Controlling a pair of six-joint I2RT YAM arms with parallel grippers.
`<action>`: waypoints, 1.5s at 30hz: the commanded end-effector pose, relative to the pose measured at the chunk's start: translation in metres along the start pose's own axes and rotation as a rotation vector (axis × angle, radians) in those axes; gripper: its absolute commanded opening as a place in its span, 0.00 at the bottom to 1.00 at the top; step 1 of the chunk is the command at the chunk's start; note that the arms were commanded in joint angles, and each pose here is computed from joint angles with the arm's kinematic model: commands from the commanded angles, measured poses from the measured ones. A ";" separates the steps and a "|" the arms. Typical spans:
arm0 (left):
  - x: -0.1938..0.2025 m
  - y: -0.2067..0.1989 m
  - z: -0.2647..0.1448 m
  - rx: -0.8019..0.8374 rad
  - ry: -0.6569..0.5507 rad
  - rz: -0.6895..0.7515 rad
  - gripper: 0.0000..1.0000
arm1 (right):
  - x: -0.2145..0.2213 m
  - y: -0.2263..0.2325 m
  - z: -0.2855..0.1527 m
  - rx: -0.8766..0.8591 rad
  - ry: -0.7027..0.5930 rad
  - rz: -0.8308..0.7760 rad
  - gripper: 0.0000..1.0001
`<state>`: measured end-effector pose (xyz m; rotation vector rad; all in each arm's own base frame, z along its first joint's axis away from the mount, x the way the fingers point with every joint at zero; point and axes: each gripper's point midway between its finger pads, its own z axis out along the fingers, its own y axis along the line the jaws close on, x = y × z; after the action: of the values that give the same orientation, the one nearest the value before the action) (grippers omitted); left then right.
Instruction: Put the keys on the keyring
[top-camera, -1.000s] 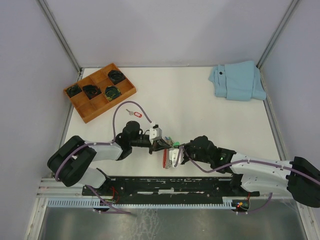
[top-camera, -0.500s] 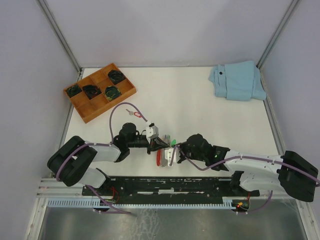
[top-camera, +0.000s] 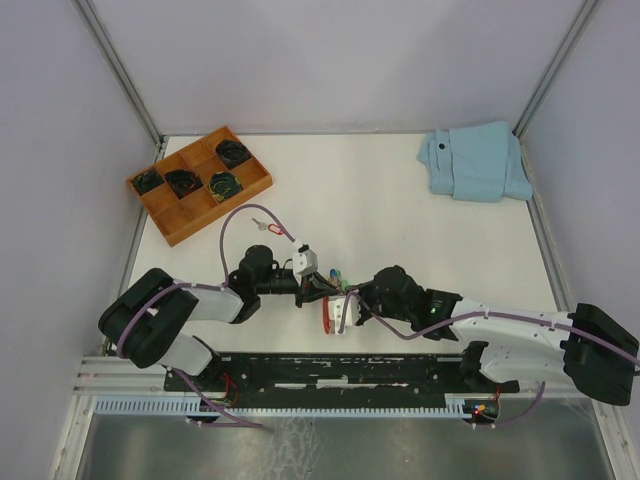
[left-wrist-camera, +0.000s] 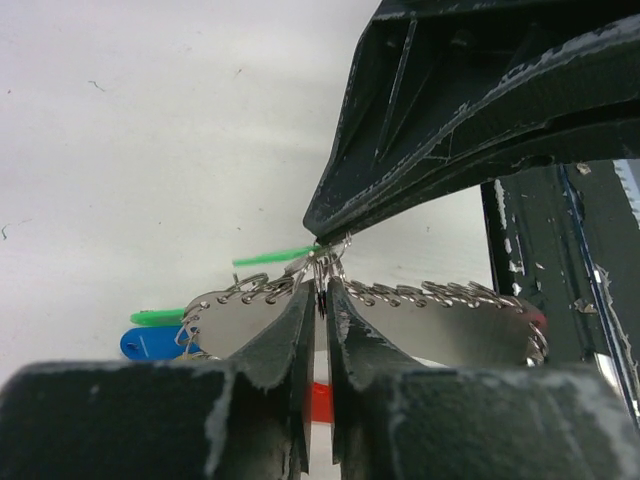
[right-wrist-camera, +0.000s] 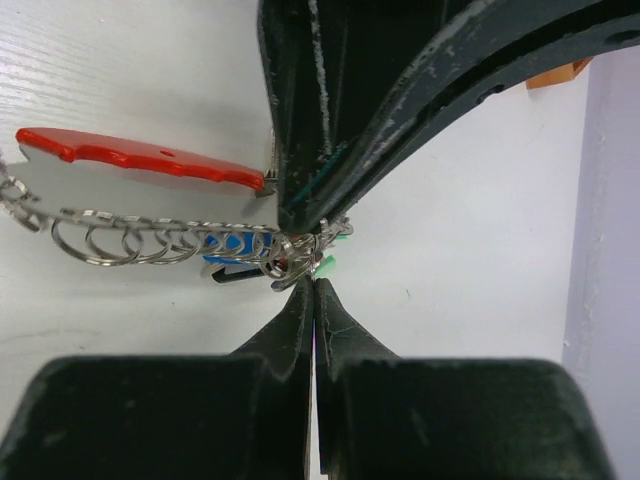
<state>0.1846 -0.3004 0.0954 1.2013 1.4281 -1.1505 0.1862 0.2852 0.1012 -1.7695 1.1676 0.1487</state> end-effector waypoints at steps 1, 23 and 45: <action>-0.019 0.008 0.003 -0.019 -0.034 0.065 0.20 | -0.024 -0.037 -0.011 0.093 -0.032 -0.052 0.01; -0.021 0.001 0.003 0.034 -0.028 0.079 0.28 | -0.045 -0.038 -0.001 0.001 -0.084 -0.101 0.01; -0.029 0.006 -0.001 -0.026 -0.052 0.092 0.03 | 0.013 -0.006 -0.003 -0.059 0.150 -0.054 0.01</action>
<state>0.1874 -0.2996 0.0990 1.2146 1.4415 -1.1266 0.1927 0.2830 0.1092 -1.8866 1.1644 0.0560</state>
